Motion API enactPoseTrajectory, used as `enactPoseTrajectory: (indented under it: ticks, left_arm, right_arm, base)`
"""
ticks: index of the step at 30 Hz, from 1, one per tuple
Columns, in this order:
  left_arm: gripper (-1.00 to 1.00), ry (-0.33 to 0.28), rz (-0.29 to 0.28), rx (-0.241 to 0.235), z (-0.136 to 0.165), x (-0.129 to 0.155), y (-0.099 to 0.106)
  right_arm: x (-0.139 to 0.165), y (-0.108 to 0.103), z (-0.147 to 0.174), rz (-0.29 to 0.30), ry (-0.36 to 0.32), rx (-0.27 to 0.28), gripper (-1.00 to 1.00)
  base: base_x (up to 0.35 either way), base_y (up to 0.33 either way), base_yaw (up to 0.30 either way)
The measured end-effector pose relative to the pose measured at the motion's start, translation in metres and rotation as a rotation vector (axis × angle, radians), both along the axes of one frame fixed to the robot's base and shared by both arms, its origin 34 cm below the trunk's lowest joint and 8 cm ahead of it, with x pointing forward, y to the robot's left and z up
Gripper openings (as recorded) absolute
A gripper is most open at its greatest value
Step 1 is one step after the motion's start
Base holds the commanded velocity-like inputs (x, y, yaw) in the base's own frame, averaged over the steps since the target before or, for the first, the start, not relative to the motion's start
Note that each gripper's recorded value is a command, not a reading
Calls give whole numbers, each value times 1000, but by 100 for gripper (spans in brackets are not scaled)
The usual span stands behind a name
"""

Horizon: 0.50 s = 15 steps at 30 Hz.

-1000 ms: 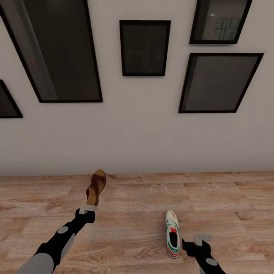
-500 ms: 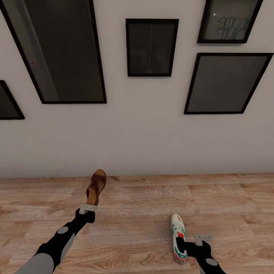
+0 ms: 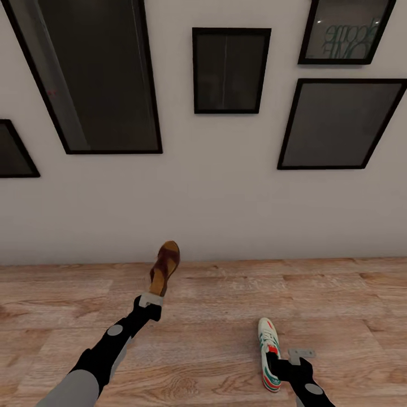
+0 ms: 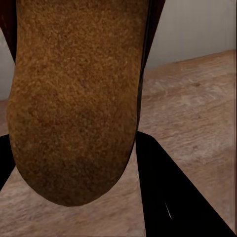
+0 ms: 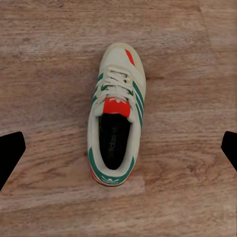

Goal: Pick up the two gym shoes and the two sandals from the corridor floor and place them onto the hallstand (shoe rack) in the corridor, making sure they are on the rack and not on the floor. Arrange them so the two gym shoes are next to each other and the two sandals are next to each other.

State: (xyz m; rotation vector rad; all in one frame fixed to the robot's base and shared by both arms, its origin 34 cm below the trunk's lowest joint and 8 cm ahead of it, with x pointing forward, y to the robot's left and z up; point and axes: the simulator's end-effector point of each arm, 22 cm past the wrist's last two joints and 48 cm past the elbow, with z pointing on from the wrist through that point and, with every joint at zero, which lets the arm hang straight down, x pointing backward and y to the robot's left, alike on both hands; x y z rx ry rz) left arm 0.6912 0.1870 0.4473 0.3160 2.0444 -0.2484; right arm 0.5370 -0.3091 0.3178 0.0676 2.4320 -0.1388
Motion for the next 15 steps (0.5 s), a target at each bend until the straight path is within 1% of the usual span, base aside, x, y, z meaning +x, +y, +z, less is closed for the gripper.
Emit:
enactPoseTrajectory:
  ticks: [1,3,5,7,8,11,13,15]
  left_arm:
    - [-100,-7,-16,-5,6,3,-11]
    - [-100,-2,-26,-12,9,5,-21]
    - [-100,21,-38,-26,17,10,-39]
    - [-100,32,-40,-31,22,13,-46]
    - [-100,41,-42,-37,29,18,-52]
    - [-100,43,-43,-39,36,25,-57]
    - [-100,44,-47,-40,34,26,-59]
    - [-100,43,-67,-42,33,26,-65]
  right_arm:
    - [0,0,0,0,-1,1,100]
    - [0,1,0,0,-1,2,100]
    - [1,2,0,-1,-1,3,100]
    - [1,2,0,-1,-1,4,100]
    - [1,2,0,-1,-2,4,100]
    - [0,2,-5,-1,-2,4,100]
    - [-1,2,-10,-2,-1,4,100]
    - [0,1,-13,-6,-6,5,100]
  base:
    - [0,0,0]
    - [0,0,0]
    - [0,0,0]
    - [0,0,0]
    - [0,0,0]
    - [0,0,0]
    - [0,0,0]
    - [0,0,14]
